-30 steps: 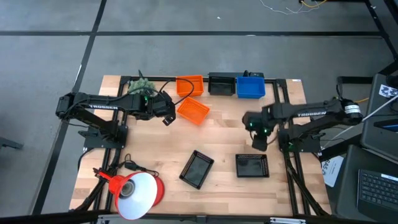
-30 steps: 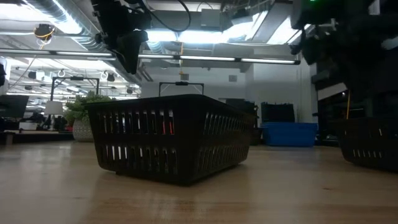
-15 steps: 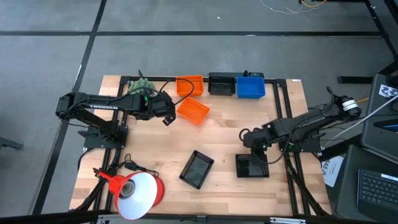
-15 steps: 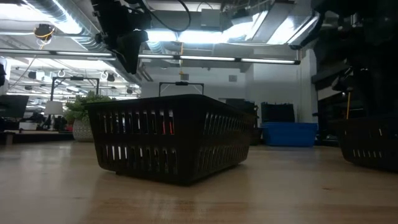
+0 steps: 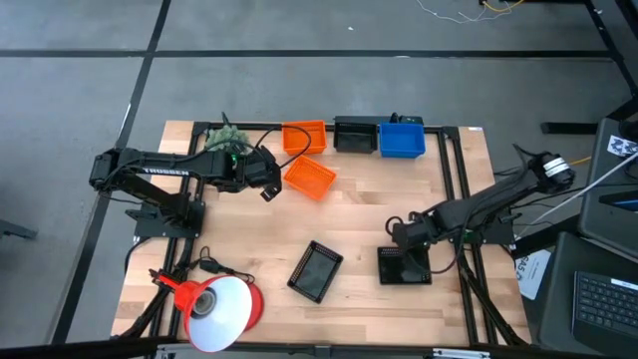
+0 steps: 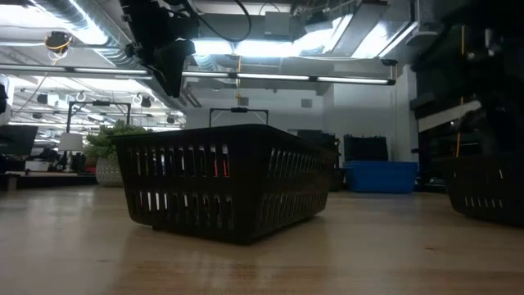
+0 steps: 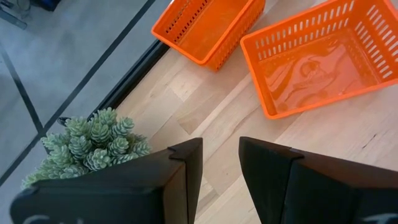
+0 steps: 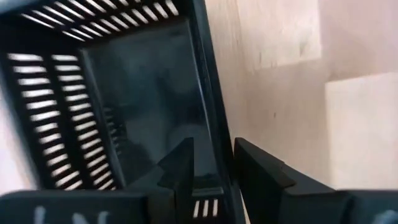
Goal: Stack baskets by color
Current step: Stack the right black bin on the top black bin
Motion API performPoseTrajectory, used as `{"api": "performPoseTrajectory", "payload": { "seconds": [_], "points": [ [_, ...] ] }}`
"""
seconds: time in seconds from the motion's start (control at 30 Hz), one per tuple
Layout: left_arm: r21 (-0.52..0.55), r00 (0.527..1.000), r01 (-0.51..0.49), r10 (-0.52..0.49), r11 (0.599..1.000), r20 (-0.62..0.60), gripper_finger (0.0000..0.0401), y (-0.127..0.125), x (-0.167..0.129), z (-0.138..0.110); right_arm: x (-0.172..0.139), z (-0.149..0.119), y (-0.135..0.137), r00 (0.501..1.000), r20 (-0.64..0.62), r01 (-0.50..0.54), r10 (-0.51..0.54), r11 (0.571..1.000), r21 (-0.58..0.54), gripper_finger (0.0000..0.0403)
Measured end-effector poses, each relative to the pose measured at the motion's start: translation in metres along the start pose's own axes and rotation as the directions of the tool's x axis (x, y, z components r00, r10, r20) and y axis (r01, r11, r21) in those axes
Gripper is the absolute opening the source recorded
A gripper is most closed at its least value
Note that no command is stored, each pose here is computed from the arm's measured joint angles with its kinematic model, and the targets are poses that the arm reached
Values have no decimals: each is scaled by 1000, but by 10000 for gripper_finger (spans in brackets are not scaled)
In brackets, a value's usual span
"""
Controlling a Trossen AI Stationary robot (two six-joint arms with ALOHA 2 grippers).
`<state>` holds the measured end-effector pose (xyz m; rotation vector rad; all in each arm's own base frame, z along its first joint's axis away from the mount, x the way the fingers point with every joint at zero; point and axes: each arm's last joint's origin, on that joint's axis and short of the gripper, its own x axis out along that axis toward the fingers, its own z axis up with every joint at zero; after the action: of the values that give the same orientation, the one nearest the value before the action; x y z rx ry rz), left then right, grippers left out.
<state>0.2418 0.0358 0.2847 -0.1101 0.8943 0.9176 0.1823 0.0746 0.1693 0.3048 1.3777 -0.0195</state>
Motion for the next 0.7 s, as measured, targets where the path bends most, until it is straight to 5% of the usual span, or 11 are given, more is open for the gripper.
{"api": "performPoseTrajectory", "payload": {
  "seconds": [0.2,0.37,0.5,0.57,0.7],
  "points": [
    [0,1000,0,0,1000,0,98,0,0,0,16,8,2,997,72,15,-19,998,61,95],
    [0,1000,0,0,1000,1,98,0,0,0,7,27,16,990,136,-14,25,996,-85,13],
    [0,1000,1,-1,1000,1,98,0,0,0,-23,49,19,965,237,168,-112,958,-232,6],
    [0,1000,0,0,1000,1,98,0,0,0,-43,64,12,907,320,355,-272,904,-238,5],
    [0,1000,1,-1,1000,1,98,0,0,0,-90,100,-10,683,483,683,-548,714,-154,4]
  ]
}}
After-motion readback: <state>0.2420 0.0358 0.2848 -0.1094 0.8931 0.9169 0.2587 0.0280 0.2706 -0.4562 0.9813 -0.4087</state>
